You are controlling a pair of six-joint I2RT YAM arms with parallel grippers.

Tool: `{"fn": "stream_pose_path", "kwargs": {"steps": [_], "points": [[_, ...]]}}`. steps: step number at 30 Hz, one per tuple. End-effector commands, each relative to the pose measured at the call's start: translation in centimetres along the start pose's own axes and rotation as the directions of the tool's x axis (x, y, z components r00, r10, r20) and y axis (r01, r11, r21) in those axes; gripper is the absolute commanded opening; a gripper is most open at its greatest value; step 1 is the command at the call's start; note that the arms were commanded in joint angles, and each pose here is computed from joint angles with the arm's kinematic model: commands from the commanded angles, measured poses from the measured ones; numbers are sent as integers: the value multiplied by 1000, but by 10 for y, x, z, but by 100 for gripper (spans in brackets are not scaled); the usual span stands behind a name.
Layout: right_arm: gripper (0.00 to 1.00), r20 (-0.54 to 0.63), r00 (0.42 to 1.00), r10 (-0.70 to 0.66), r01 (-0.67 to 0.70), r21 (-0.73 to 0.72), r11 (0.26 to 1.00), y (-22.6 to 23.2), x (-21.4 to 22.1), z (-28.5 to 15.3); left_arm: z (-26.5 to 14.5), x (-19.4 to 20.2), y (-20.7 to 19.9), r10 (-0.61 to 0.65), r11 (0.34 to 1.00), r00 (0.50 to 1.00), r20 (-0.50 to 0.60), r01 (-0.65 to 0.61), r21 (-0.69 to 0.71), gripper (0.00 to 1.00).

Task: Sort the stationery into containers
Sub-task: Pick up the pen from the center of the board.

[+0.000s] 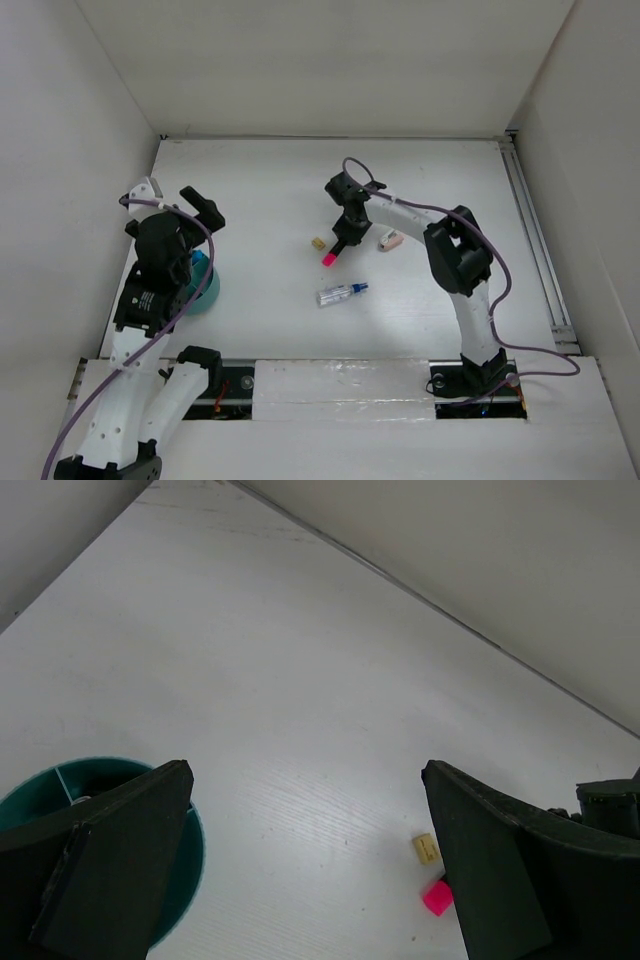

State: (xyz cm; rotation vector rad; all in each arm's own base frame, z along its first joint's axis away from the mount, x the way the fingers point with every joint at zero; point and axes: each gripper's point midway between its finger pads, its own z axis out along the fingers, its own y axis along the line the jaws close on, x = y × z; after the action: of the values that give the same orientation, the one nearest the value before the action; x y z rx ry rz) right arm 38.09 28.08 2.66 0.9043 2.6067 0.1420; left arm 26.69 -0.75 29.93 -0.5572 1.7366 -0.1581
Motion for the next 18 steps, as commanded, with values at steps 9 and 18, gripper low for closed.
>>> {"fn": "stream_pose_path", "kwargs": {"steps": [9, 18], "points": [[36, -61, 994, -92, 106, 301, 948, -73, 16, 37, -7, -9, -6, -5, 999, 1000, 30, 4, 38, 100], [5, -62, 997, -56, 69, 236, 969, -67, 31, 44, -7, -8, -7, -5, 999, 1000, 25, 3, 46, 100]]}}
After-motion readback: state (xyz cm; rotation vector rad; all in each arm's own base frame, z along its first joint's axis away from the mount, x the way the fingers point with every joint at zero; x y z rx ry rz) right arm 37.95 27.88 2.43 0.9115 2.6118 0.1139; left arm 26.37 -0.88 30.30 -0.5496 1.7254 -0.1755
